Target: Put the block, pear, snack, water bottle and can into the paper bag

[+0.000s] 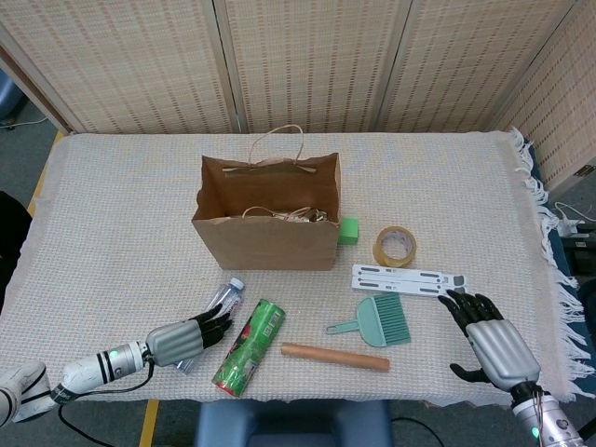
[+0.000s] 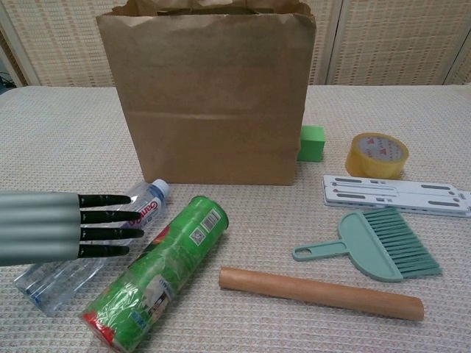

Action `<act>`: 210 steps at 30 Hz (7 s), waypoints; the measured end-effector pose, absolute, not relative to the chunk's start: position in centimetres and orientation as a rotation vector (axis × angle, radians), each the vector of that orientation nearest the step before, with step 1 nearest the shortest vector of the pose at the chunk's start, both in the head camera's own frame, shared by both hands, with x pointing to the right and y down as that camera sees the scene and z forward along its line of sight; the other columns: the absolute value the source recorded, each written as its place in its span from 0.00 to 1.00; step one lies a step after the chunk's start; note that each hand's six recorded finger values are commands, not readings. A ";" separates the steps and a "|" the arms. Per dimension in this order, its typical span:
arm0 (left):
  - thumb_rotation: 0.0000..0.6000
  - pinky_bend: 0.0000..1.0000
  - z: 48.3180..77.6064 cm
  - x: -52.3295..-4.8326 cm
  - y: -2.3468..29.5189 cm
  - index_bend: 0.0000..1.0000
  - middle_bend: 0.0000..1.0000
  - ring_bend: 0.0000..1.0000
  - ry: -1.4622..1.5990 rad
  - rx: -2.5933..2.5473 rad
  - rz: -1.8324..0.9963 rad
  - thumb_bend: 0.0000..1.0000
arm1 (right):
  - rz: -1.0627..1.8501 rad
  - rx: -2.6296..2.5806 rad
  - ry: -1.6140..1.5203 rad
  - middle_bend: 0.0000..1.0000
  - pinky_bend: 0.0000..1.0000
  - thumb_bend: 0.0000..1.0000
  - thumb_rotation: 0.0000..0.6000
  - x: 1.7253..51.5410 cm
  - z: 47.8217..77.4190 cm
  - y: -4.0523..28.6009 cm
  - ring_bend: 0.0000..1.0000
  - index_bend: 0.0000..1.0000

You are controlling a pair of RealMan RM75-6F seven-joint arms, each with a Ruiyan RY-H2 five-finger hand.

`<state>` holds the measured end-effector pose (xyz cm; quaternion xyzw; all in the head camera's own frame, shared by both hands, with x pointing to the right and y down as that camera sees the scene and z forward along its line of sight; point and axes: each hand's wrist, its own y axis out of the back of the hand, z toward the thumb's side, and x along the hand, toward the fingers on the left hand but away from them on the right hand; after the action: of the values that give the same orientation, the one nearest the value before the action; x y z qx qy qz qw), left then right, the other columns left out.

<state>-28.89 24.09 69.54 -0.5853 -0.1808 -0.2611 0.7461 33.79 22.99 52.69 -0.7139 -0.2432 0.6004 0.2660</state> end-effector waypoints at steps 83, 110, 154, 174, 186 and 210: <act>1.00 0.69 53.8 -19.1 8.3 0.66 0.65 0.59 1.597 -2.283 -0.665 0.64 | 1.619 -1.937 -0.626 0.00 0.00 0.10 1.00 33.5 53.0 23.4 0.00 0.00; 1.00 0.11 56.0 -15.6 5.7 0.00 0.00 0.00 1.326 -2.204 -0.885 0.39 | 1.641 -1.926 -0.640 0.00 0.00 0.09 1.00 34.1 53.1 23.1 0.00 0.00; 1.00 0.05 58.5 -34.4 21.6 0.00 0.00 0.00 0.088 -1.687 -0.566 0.38 | 1.628 -1.929 -0.634 0.00 0.00 0.10 1.00 33.6 52.9 23.6 0.00 0.00; 1.00 0.03 63.2 -28.1 25.3 0.00 0.00 0.00 -0.279 -1.565 -0.310 0.38 | 1.639 -1.937 -0.631 0.00 0.00 0.10 1.00 33.9 53.0 23.6 0.00 0.00; 1.00 0.03 65.2 -24.3 25.6 0.00 0.00 0.00 -0.260 -1.577 -0.280 0.37 | 1.656 -1.943 -0.640 0.00 0.00 0.10 1.00 34.3 53.3 23.3 0.00 0.00; 1.00 0.03 69.2 -21.9 27.0 0.00 0.00 0.00 -0.300 -1.513 -0.285 0.40 | 1.672 -1.956 -0.637 0.00 0.00 0.10 1.00 34.5 53.8 22.9 0.00 0.00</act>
<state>-21.87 27.00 69.24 -0.6815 -0.1349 -0.1283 0.7078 34.47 22.95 53.82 -0.7157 -0.2330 0.6119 0.2430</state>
